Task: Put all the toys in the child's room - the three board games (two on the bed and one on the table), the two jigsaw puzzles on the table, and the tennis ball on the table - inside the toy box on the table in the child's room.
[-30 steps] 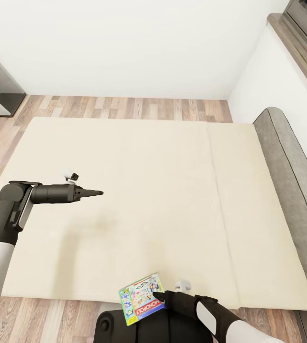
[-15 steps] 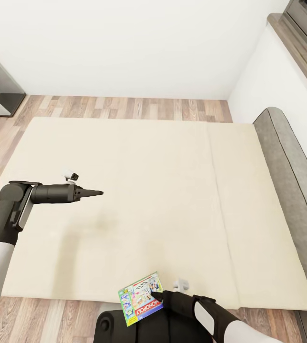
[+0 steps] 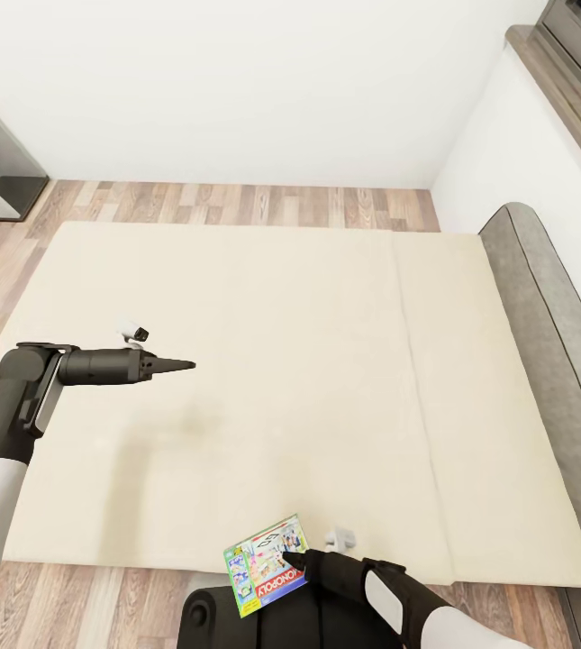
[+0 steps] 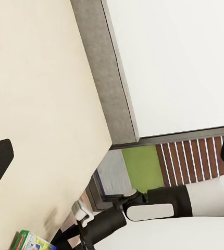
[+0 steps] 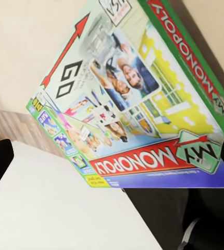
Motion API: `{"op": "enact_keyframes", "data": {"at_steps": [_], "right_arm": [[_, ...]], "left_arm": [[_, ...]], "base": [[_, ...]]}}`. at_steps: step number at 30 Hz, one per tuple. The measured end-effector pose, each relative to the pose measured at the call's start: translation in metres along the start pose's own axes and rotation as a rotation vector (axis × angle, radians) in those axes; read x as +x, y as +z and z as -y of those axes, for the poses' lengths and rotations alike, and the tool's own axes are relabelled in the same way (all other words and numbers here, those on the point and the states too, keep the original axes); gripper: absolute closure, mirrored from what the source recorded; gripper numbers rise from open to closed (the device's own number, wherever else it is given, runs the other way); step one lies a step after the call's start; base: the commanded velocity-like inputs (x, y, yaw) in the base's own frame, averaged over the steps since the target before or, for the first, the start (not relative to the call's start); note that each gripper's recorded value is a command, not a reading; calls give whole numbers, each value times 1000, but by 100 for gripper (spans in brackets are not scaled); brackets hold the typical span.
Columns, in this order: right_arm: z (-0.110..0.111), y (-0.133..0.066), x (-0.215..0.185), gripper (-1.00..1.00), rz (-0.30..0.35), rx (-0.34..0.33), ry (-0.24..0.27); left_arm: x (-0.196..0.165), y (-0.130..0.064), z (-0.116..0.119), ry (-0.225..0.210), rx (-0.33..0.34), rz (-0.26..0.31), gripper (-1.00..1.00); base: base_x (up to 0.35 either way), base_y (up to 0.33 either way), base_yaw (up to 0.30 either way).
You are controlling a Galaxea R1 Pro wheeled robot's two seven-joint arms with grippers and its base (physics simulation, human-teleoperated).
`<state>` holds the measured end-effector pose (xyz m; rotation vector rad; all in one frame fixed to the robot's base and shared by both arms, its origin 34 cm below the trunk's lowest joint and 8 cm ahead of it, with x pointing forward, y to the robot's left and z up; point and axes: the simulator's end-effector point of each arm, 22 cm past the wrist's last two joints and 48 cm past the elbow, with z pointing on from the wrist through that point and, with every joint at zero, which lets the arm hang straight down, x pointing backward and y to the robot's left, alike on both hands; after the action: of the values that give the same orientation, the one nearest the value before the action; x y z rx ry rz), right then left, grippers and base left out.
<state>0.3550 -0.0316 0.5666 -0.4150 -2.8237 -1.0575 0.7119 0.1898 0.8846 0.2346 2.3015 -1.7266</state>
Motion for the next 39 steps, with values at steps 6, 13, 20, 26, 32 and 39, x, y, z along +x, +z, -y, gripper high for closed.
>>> {"op": "enact_keyframes", "data": {"at_steps": [6,13,20,26,32,39], "right_arm": [[3,-1,0,-100,4,6,10],[10,-3,10,-100,-9,18,26],[15,-4,16,-100,-15,27,32],[24,-7,27,-100,-12,41,42],[21,-6,29,-100,5,38,35],[20,-4,30,-100,9,45,34]], "left_arm": [[0,0,0,0,0,0,-100],[0,0,0,0,0,0,-100],[0,0,0,0,0,0,-100],[0,0,0,0,0,0,-100],[0,0,0,0,0,-1,-100],[0,0,0,-1,0,-1,-100]], "base": [[0,0,0],[0,0,0],[0,0,0],[0,0,0],[0,0,0],[0,0,0]]}}
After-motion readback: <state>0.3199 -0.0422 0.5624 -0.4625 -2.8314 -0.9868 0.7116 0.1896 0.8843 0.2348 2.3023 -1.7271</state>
